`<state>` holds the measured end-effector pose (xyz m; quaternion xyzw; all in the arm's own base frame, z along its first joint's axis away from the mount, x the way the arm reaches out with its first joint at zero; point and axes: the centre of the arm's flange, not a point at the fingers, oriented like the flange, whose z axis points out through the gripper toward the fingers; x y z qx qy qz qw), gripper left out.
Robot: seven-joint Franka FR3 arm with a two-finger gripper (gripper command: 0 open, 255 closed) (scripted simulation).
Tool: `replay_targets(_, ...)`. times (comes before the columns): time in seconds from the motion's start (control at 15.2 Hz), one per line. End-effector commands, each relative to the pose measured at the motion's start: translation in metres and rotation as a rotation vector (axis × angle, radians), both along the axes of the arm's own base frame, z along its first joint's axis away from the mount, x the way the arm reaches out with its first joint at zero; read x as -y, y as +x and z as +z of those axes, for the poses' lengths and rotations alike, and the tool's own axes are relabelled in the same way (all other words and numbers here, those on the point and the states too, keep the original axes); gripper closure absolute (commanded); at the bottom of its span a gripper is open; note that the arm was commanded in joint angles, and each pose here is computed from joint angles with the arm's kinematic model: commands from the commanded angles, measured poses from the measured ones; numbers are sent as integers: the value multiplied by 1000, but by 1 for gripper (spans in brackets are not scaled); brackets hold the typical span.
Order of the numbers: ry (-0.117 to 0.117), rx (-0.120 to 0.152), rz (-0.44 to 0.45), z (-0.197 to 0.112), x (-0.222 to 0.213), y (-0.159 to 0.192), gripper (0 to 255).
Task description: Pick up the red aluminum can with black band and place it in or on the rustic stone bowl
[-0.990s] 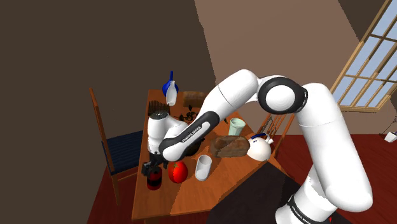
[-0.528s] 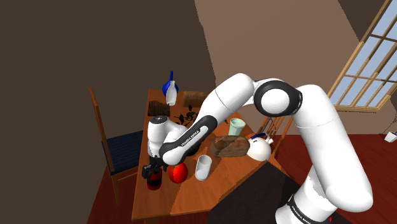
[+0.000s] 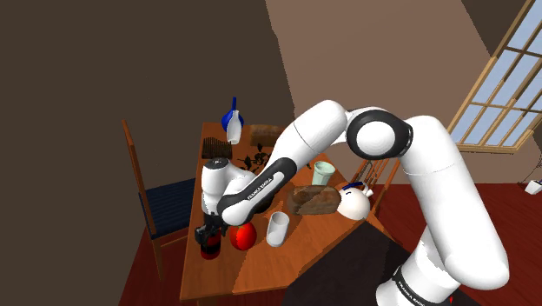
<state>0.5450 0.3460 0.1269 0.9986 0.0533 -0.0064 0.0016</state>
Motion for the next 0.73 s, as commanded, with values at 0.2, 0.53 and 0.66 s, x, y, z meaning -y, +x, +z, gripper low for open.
replay_targets(0.2,-1,-1,0,-1,0,0,255)
replay_targets(0.53,-1,-1,0,21,0,0,255)
replay_targets(0.66,-1,-1,0,31,0,0,255)
